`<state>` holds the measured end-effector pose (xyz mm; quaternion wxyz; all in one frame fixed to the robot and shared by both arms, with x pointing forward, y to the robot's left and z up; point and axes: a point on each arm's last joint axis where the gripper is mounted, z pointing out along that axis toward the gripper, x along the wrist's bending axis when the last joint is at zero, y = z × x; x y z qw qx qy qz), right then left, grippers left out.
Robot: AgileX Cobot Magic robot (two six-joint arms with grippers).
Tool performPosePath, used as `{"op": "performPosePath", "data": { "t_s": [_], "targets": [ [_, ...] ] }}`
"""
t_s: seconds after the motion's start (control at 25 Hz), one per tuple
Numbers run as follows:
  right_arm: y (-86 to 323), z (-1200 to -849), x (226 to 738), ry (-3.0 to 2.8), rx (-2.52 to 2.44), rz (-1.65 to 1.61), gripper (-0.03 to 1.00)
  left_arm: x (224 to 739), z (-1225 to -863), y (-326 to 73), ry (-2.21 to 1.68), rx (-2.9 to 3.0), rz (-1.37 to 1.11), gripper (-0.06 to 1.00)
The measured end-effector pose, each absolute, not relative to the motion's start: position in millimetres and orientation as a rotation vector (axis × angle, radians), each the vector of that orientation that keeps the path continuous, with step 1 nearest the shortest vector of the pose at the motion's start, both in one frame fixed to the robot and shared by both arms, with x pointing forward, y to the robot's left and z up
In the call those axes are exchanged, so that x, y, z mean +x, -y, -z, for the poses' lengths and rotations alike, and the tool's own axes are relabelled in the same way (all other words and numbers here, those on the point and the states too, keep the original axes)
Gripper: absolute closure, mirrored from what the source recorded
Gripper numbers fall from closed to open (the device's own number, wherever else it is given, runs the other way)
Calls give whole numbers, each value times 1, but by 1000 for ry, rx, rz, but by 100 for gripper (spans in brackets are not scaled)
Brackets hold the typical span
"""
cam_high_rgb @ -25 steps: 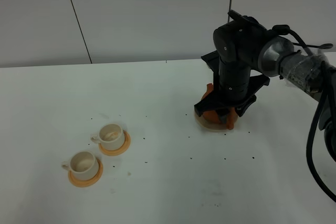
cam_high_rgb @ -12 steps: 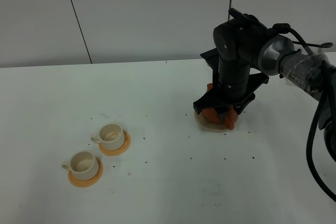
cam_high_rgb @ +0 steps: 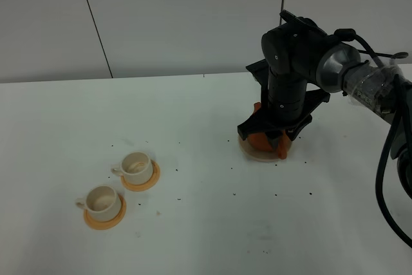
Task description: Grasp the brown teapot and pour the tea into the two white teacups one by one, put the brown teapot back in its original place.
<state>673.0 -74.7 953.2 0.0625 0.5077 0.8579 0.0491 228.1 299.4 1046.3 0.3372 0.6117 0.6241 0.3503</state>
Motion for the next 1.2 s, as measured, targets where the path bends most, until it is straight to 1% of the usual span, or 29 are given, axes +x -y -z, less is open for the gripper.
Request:
{"op": "performPosePath", "data": {
  "t_s": [0.24,0.52,1.04,1.2],
  "targets": [
    [75,-953,673,-2592,1534,-148,62,228,-1046,-299,-1627,1594,-913,70],
    [74,-936,674,-2612,1546,-107,62,228,-1046,-299,-1626,1594,-914,70],
    [74,-936,674,-2612,1545,-105,62,228,-1046,-299,-1627,1593,-913,70],
    [74,-936,674,-2612,1545,-105,64,228,-1046,-299,-1628,1591,-912,70]
  ]
}}
